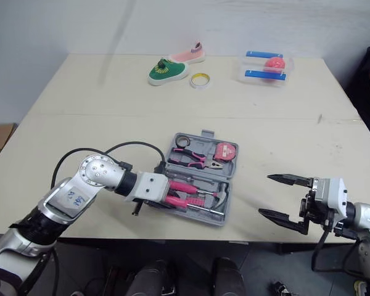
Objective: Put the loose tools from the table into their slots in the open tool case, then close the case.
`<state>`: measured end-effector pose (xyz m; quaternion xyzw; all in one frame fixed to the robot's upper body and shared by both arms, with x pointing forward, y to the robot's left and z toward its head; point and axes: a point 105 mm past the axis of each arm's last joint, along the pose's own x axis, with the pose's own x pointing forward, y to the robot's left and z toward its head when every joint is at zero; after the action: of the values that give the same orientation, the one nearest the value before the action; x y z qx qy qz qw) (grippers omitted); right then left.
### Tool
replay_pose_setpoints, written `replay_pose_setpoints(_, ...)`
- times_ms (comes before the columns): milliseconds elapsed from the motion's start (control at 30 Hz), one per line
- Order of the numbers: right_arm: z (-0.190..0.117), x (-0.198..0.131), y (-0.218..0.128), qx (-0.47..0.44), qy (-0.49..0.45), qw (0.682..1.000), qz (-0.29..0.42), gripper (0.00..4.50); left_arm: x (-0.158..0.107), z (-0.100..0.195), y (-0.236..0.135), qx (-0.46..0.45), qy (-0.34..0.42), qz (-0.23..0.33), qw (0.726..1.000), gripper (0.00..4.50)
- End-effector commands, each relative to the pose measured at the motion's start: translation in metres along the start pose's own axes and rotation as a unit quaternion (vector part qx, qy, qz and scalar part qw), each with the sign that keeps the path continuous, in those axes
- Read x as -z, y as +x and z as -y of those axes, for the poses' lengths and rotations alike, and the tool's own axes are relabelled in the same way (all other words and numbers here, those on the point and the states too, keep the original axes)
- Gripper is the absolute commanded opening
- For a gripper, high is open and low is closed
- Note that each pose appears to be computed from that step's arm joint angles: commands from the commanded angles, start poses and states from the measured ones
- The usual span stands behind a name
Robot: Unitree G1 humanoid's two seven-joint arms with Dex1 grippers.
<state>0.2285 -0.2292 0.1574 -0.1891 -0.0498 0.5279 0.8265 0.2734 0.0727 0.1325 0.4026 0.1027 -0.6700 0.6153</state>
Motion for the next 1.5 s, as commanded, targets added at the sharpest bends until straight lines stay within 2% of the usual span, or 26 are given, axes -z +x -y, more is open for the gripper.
replay_pose_setpoints(33, 0.003, -0.007, -0.003, 0.011, -0.021, 1.0, 0.01, 4.5, -0.005, 0.002, -0.002, 0.008, 0.013, 0.001, 1.0, 0.6)
replay_pose_setpoints(367, 0.001, 0.003, -0.007, 0.015, -0.023, 1.0, 0.009, 4.5, 0.004, 0.004, 0.001, 0.012, -0.001, -0.015, 1.0, 0.6)
replay_pose_setpoints(567, 0.0, 0.006, -0.009, 0.014, -0.025, 1.0, 0.008, 4.5, 0.001, 0.006, 0.003, 0.018, -0.011, 0.006, 1.0, 0.6)
replay_pose_setpoints(600, 0.0, 0.006, -0.009, 0.014, -0.025, 1.0, 0.007, 4.5, -0.004, 0.004, 0.002, 0.014, 0.01, 0.02, 1.0, 1.63)
replay_pose_setpoints(700, 0.001, 0.007, -0.009, 0.014, -0.024, 1.0, 0.006, 4.5, -0.013, -0.004, -0.003, -0.007, 0.044, 0.045, 0.998, 2.77)
replay_pose_setpoints(800, 0.002, 0.008, -0.009, 0.014, -0.024, 1.0, 0.005, 4.5, -0.012, -0.009, -0.012, -0.014, 0.038, 0.059, 0.997, 2.77)
replay_pose_setpoints(900, 0.003, 0.01, -0.009, 0.017, -0.023, 1.0, 0.005, 4.5, -0.015, -0.013, -0.023, -0.03, 0.022, 0.097, 0.995, 2.77)
replay_pose_setpoints(1000, 0.003, 0.012, -0.01, 0.021, -0.02, 1.0, 0.005, 4.5, -0.024, -0.014, -0.029, -0.052, 0.003, 0.168, 0.984, 1.93)
replay_pose_setpoints(1133, 0.001, 0.017, -0.011, 0.025, -0.013, 1.0, 0.002, 4.5, -0.022, -0.005, -0.02, -0.04, -0.014, 0.203, 0.978, 0.1)
replay_pose_setpoints(1200, 0.001, 0.019, -0.012, 0.027, -0.012, 1.0, 0.001, 4.5, -0.015, -0.001, -0.01, -0.033, -0.04, 0.203, 0.978, 0.03)
replay_pose_setpoints(1500, 0.001, 0.02, -0.012, 0.032, -0.011, 0.999, 0.0, 4.5, 0.004, 0.009, 0.017, -0.02, -0.065, 0.172, 0.983, 0.03)
